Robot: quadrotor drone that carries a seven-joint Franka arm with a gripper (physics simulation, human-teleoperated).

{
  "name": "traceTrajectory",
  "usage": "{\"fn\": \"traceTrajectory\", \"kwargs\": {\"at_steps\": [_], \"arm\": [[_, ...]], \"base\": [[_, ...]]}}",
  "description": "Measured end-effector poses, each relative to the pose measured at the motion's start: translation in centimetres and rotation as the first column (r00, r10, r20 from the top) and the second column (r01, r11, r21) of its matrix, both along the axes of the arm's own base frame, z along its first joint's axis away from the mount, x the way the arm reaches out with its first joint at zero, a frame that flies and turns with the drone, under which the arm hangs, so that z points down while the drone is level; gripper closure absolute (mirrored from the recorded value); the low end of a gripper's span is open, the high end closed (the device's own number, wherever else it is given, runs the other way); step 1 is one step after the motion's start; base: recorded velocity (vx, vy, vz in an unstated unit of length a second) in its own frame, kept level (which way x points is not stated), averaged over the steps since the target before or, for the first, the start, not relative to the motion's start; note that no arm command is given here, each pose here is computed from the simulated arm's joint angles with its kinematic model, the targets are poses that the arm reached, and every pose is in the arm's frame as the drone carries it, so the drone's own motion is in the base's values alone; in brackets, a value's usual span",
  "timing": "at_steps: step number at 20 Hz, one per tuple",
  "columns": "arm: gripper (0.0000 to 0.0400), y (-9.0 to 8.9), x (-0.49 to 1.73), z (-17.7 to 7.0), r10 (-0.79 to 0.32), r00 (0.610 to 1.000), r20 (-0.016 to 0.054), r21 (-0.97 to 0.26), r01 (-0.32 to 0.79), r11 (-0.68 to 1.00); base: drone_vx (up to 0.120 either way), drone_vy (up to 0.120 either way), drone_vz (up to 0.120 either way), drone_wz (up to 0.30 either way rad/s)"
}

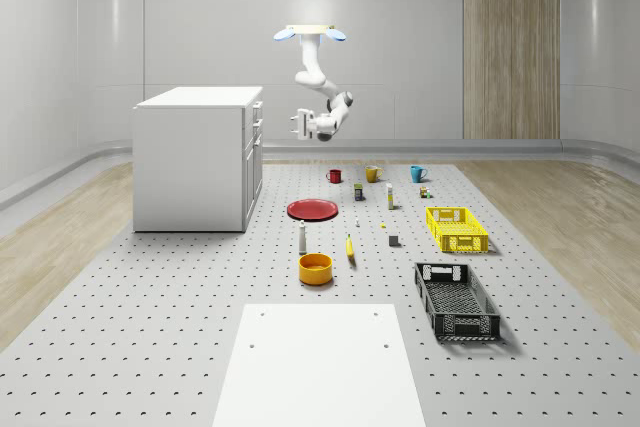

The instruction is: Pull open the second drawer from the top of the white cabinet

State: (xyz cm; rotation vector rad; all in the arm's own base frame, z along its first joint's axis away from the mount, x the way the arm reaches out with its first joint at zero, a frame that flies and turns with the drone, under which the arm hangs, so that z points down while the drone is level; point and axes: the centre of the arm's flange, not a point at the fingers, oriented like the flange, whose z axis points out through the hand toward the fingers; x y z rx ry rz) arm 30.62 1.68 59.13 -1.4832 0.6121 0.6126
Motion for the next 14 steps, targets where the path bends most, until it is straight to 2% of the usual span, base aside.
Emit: {"fn": "traceTrajectory", "kwargs": {"at_steps": [14], "arm": [[0.0100, 7.3, -0.01, 0.0, 0.000, 1.000, 0.0002, 0.001, 0.000, 1.000]], "base": [[0.000, 0.000, 0.000, 0.000]]}}
